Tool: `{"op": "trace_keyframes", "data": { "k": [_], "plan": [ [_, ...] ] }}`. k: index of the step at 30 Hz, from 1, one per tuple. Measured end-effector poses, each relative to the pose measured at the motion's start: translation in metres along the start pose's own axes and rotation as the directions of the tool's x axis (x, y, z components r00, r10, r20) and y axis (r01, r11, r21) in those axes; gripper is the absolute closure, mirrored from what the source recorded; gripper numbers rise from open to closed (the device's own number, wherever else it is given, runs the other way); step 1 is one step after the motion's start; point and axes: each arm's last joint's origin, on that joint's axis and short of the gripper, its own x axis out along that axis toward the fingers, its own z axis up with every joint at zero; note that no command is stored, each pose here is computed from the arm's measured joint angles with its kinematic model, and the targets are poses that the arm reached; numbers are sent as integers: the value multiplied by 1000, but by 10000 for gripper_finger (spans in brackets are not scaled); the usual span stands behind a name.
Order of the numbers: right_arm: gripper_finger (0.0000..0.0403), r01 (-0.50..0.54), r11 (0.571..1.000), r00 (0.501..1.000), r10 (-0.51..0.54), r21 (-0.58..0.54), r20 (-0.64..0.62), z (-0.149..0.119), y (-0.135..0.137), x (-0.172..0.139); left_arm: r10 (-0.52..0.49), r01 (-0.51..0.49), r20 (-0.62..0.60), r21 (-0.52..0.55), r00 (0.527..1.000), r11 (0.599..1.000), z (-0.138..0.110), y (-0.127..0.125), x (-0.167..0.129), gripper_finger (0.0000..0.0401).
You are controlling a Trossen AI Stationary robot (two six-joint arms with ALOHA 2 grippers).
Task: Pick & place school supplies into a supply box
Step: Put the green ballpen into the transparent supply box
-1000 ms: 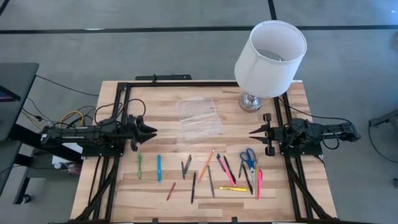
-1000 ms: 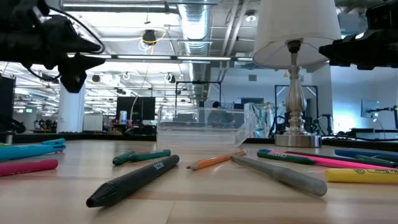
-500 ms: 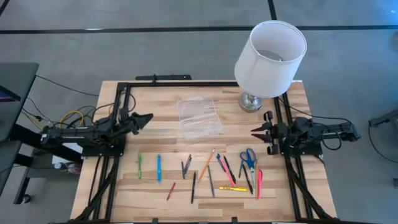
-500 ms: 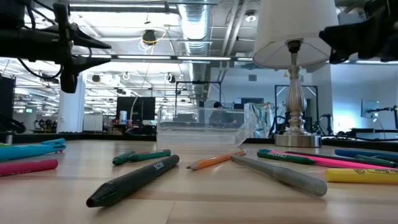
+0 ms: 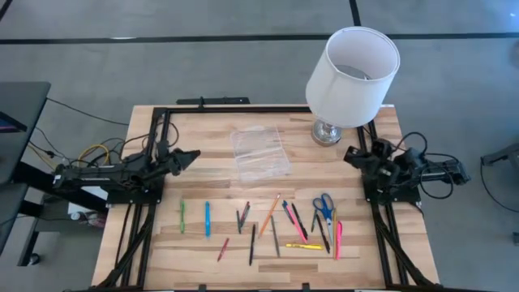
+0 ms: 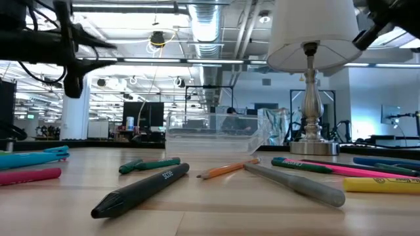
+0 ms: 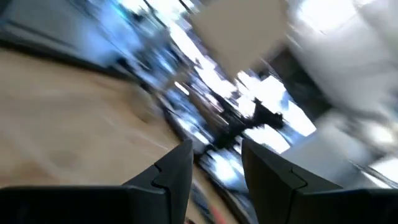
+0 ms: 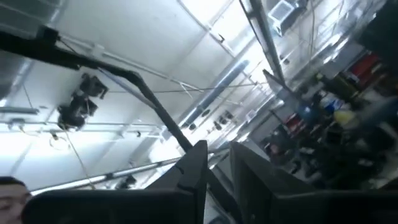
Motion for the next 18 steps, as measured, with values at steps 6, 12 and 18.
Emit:
{"op": "trace_keyframes", "data": {
  "k": [6, 12, 18],
  "plan": [
    [340, 84, 996, 990, -83, -10, 110, 4, -1, 0, -282, 265, -135, -129, 950, 956, 5, -24, -3, 269],
    [340, 83, 991, 984, -65, -103, 166, 9, 2, -1, -299, 310, -142, 60, 944, 949, 24, -66, 7, 269],
    [340, 55, 959, 957, 28, -279, 288, 20, 12, -3, -287, 332, -210, 231, 935, 914, 33, -108, 36, 269]
  ]
}}
